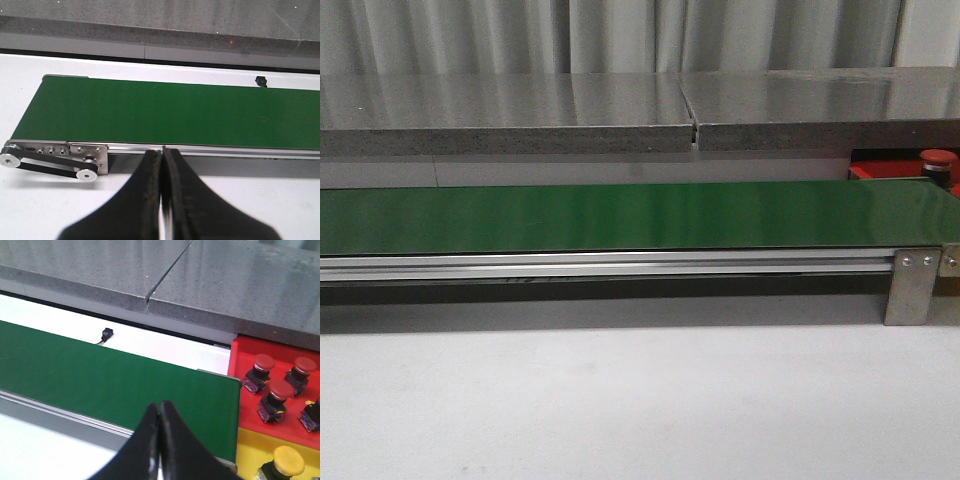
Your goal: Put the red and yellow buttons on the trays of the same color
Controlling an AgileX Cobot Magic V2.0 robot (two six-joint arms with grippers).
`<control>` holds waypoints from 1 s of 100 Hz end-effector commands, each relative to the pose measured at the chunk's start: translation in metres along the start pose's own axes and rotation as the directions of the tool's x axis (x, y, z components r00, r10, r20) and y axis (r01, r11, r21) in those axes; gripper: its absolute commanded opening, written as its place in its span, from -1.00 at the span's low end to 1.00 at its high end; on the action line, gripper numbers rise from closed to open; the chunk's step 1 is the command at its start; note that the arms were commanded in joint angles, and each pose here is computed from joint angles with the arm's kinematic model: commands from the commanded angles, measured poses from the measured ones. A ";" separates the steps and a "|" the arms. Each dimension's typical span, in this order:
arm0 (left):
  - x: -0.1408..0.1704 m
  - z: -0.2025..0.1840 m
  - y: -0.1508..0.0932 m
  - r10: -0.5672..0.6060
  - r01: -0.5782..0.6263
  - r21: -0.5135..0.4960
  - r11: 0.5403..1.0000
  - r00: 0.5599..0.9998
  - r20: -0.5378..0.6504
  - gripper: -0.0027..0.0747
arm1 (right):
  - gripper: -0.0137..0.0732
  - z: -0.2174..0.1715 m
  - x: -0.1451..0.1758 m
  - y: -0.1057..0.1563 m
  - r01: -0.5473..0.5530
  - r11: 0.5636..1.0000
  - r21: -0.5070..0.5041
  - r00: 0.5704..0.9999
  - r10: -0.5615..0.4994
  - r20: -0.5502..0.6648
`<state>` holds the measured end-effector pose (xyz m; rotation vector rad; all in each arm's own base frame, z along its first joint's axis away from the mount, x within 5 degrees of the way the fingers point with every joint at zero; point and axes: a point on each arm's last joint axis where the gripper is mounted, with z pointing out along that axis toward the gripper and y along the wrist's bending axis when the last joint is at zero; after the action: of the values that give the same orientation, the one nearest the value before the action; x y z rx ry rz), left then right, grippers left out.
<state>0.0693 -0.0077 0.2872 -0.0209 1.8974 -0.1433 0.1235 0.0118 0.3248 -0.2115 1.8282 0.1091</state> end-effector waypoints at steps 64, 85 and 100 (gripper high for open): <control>-0.014 -0.003 -0.002 -0.010 0.008 0.013 1.000 0.996 0.091 -0.98 | -0.84 -0.033 0.039 0.000 0.021 0.983 0.184 0.974 -0.062 0.219; -0.014 -0.003 -0.002 -0.010 0.008 0.013 1.000 0.996 0.091 -0.98 | -0.84 -0.039 0.077 0.002 -0.030 0.978 0.205 0.961 -0.028 0.274; -0.014 -0.003 -0.002 -0.010 0.008 0.013 1.000 0.996 0.091 -0.98 | -0.84 -0.036 0.098 0.004 -0.030 0.979 0.199 0.954 -0.031 0.298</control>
<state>0.0693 -0.0077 0.2872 -0.0209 1.8974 -0.1433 0.0646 -0.0012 0.2332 -0.0312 1.6432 -0.0477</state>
